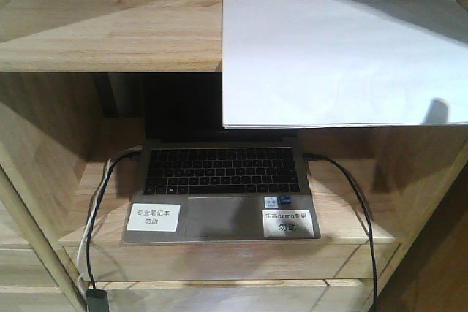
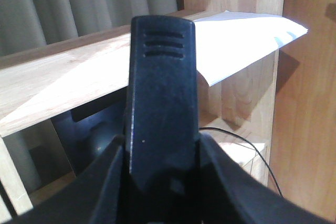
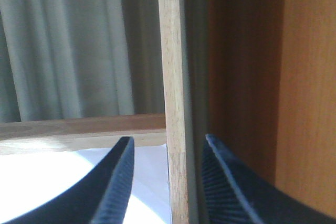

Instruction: Grab stapler and paper to desk for stapling

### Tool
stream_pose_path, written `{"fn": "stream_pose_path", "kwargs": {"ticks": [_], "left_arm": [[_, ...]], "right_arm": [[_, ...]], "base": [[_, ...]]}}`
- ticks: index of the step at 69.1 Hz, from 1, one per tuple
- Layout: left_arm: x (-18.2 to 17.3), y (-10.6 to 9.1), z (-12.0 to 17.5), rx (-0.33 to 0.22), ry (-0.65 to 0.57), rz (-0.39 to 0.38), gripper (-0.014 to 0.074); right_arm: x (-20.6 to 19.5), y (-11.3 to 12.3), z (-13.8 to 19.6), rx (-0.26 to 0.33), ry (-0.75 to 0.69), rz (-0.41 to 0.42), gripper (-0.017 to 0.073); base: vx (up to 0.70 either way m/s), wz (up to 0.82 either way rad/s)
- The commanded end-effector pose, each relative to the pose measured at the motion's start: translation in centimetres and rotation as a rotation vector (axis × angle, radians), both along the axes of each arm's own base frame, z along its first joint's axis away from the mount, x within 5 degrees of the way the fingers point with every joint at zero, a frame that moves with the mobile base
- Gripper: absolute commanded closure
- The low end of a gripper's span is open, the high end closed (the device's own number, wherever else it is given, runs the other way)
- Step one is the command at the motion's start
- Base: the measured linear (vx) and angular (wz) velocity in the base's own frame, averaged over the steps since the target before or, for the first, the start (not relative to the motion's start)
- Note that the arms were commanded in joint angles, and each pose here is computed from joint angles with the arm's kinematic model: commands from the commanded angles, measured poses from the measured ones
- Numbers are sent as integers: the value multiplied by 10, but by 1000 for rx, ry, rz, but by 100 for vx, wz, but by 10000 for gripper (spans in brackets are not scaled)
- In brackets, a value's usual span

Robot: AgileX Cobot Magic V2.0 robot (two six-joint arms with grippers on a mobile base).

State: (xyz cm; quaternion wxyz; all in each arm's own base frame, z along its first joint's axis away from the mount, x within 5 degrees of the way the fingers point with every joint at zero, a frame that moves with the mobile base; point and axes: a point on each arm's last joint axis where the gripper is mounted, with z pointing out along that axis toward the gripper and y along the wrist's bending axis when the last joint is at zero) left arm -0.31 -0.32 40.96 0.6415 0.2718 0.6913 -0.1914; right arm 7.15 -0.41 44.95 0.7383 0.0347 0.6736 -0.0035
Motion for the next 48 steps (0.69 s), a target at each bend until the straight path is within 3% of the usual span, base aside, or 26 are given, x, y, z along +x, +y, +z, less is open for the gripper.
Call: {"fn": "stream_pose_path", "kwargs": {"ticks": [1, 48], "left_arm": [[0, 0, 19, -93, -111, -6, 600], [0, 0, 19, -93, -111, -6, 600]], "right_arm": [[0, -1, 14, -16, -88, -9, 269], [0, -1, 14, -16, -88, -9, 269]], "base": [[0, 0], [0, 0]]}}
